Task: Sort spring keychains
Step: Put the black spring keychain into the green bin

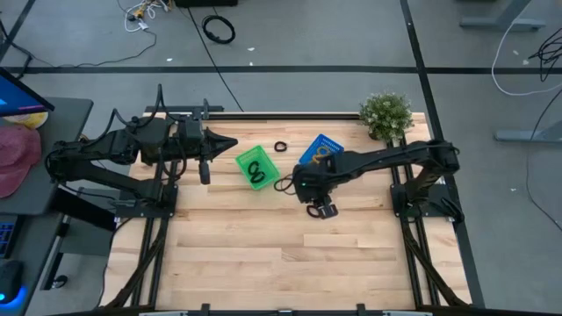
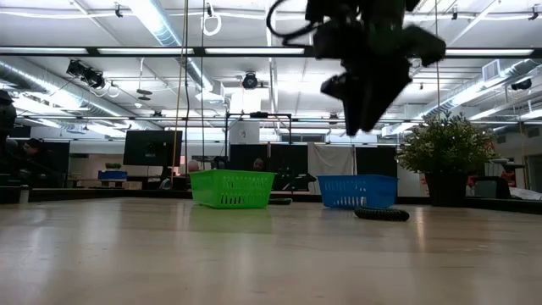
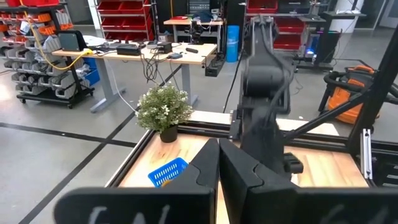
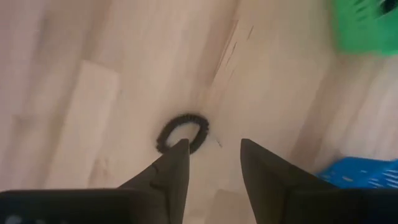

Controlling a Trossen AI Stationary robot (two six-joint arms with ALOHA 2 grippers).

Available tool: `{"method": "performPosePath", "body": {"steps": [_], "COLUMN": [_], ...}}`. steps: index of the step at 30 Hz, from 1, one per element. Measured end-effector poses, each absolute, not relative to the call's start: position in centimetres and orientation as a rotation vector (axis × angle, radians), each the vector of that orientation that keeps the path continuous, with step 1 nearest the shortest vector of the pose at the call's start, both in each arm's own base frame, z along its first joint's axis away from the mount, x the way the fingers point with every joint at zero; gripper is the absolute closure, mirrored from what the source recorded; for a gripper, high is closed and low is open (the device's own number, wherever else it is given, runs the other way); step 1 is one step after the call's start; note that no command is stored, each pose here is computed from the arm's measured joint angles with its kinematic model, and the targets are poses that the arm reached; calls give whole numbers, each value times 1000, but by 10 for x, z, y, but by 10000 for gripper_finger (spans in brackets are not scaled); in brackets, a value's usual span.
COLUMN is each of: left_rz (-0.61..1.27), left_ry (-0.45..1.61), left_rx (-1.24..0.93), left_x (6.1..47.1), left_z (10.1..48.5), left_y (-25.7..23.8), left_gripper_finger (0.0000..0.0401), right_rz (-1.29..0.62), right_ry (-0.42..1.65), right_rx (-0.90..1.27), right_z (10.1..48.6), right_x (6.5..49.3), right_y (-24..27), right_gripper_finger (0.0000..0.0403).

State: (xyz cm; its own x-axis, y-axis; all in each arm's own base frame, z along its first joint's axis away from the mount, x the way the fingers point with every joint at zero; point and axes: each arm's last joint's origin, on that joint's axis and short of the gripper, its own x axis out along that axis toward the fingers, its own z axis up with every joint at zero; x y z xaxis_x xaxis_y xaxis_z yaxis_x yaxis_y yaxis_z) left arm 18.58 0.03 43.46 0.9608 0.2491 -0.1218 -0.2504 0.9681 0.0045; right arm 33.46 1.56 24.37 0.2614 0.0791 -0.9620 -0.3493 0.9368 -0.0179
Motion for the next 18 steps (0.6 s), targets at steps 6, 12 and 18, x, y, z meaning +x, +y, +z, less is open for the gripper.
{"method": "performPosePath", "body": {"steps": [6,12,18], "left_rz": [252,252,252], "left_ry": [124,125,126], "left_rx": [2,7,6], "left_x": [186,186,186], "left_z": [435,434,434], "left_y": [0,0,0], "left_gripper_finger": [385,385,385], "right_rz": [271,301,364], "right_ry": [1279,1259,1287], "right_rx": [-334,-390,-425], "right_z": [206,183,164], "right_x": [330,326,330], "right_y": [13,13,14], "right_gripper_finger": [258,258,258]}}
